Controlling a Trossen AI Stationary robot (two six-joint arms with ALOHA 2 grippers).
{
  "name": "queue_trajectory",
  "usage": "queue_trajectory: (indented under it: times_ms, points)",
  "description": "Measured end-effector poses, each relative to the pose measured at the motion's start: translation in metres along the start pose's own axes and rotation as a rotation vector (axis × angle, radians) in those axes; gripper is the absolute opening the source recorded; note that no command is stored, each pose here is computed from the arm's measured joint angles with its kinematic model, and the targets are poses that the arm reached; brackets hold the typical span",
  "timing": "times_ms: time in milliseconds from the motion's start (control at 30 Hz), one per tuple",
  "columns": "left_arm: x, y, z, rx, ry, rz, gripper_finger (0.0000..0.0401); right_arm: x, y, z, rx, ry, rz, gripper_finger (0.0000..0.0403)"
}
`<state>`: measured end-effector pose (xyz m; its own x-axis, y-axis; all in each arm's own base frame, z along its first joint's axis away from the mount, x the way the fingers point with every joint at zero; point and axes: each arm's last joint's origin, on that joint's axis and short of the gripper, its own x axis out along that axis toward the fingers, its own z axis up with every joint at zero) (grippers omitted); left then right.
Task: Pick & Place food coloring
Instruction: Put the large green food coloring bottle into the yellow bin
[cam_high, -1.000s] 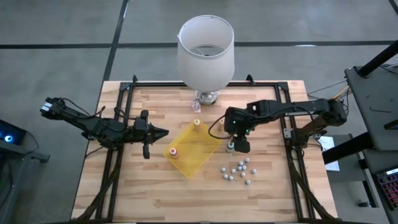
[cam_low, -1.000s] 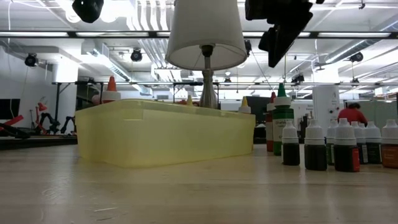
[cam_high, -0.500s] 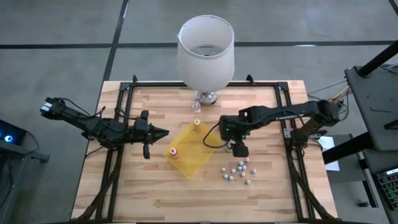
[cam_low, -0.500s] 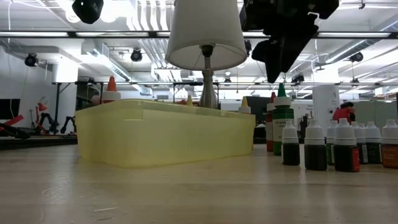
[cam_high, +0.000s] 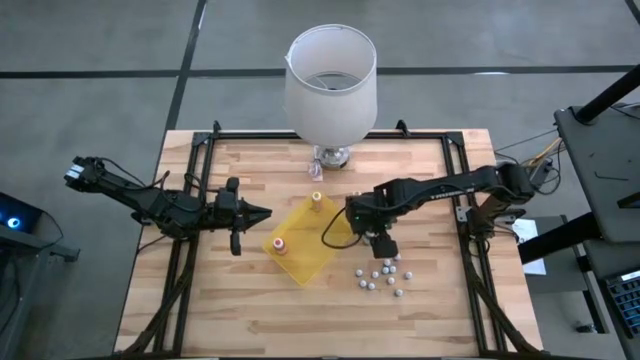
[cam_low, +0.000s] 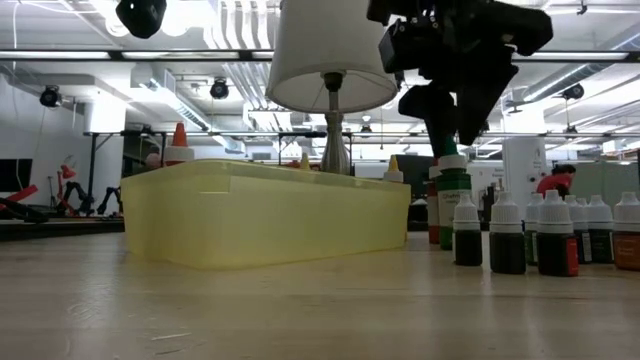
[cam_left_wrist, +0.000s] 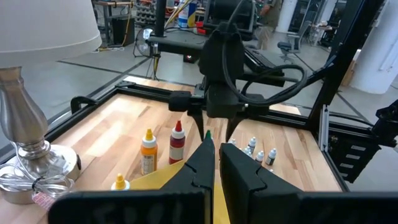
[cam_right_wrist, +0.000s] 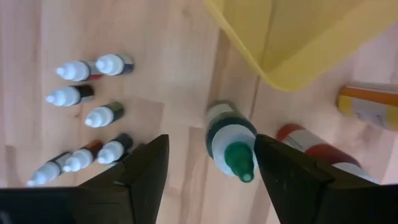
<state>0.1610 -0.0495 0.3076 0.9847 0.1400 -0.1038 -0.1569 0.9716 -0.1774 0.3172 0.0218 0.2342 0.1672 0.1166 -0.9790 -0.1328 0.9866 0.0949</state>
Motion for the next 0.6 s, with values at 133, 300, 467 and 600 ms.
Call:
queue_trajectory:
  times_ms: [133, 300, 467, 600]
  points:
    - [0.0, 0.0, 0.0001, -0.001, 0.0, 0.0, 0.0, 0.0014, -0.0009, 0.0008, 0.0, 0.005, -0.032, 0.0224]
    - [0.0, 0.0, 0.0, -0.001, 0.0, 0.0, 0.0, 0.0011, -0.0011, 0.0004, 0.012, 0.006, -0.033, 0.0224]
    - [0.0, 0.0, 0.0, -0.001, 0.0, 0.0, 0.0, -0.0022, -0.0002, -0.0012, 0.047, 0.0, -0.03, 0.0223]
    - [0.0, 0.0, 0.0, -0.001, 0.0, 0.0, 0.0, -0.0064, 0.0008, -0.0021, 0.055, -0.004, -0.027, 0.0225]
